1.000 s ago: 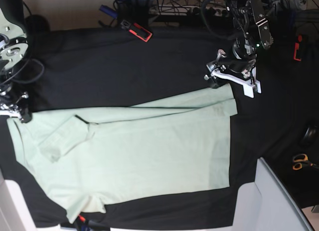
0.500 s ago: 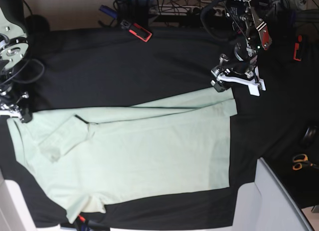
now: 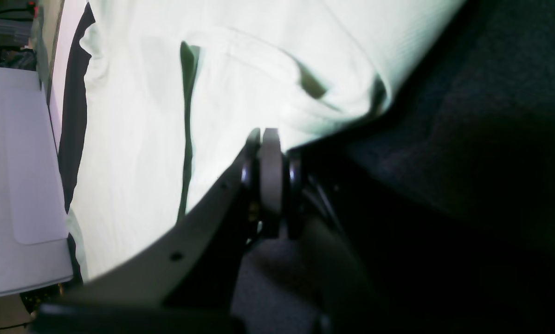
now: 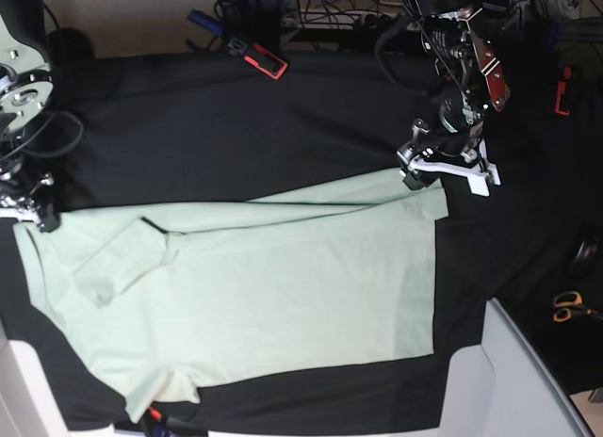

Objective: Fold the T-shirt properly
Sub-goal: 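Slide the shirt back across the table with both grippers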

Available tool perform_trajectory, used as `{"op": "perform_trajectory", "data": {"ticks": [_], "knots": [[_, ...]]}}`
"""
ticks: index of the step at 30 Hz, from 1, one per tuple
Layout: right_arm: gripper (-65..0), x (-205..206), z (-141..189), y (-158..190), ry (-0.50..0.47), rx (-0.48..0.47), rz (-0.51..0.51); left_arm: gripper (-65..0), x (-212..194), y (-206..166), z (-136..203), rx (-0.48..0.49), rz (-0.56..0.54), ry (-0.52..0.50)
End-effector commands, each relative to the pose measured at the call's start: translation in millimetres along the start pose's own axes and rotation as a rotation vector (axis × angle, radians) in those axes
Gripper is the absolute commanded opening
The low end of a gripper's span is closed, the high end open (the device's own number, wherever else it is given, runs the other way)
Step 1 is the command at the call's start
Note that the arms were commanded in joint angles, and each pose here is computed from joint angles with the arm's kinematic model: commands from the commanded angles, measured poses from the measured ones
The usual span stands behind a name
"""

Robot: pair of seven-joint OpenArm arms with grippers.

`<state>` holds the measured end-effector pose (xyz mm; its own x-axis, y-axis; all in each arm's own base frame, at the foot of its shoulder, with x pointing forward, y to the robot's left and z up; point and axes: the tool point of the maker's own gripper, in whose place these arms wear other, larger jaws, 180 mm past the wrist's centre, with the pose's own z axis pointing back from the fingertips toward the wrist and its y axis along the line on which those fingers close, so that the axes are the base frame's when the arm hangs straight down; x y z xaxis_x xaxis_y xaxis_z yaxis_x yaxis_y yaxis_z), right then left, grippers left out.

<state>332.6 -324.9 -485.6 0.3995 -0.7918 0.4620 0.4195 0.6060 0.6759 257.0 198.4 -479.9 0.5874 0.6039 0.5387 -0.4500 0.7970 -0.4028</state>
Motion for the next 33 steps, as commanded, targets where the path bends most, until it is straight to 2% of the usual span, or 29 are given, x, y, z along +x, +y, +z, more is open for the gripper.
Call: {"op": "perform_trajectory", "data": {"ticks": [1,8,10,12,19,22,24,27,33], "knots": [[-65.0,26.1,2.1,6.9,-0.055,0.022,0.017,-27.0,2.3,-4.8,-1.7,-0.007,0.001,0.007],[-65.0,26.7,2.4,6.4,-0.055,0.021,0.019,-29.1,-0.6,-9.2,-2.5,-0.015,0.01,0.009],[-65.0,25.9,2.1,6.8,-0.054,0.022,0.018,-37.3,-0.6,-9.2,-2.5,-0.015,0.01,0.009],[-65.0,25.9,2.1,6.8,-0.054,0.022,0.018,-48.7,-1.1,-9.0,-2.6,-0.014,0.011,0.01],[-65.0,24.4,1.4,7.5,-0.052,0.023,0.017,-51.7,-1.1,-8.5,-2.7,-0.014,0.011,0.011],[-65.0,23.9,1.1,7.9,-0.05,0.023,0.02,-57.9,-0.6,-8.0,-2.6,-0.013,0.01,0.01],[-65.0,19.4,-1.5,11.2,-0.022,0.025,0.054,-65.0,-0.9,-8.0,-2.6,-0.013,0.01,0.012],[-65.0,14.8,-4.4,15.2,0.004,0.029,0.09,-65.0,-2.9,-6.3,-2.0,-0.009,0.011,0.015],[-65.0,15.6,-4.2,15.1,0.0,0.029,0.086,-65.0,-10.2,2.3,1.7,0.008,0.003,0.031]]}}
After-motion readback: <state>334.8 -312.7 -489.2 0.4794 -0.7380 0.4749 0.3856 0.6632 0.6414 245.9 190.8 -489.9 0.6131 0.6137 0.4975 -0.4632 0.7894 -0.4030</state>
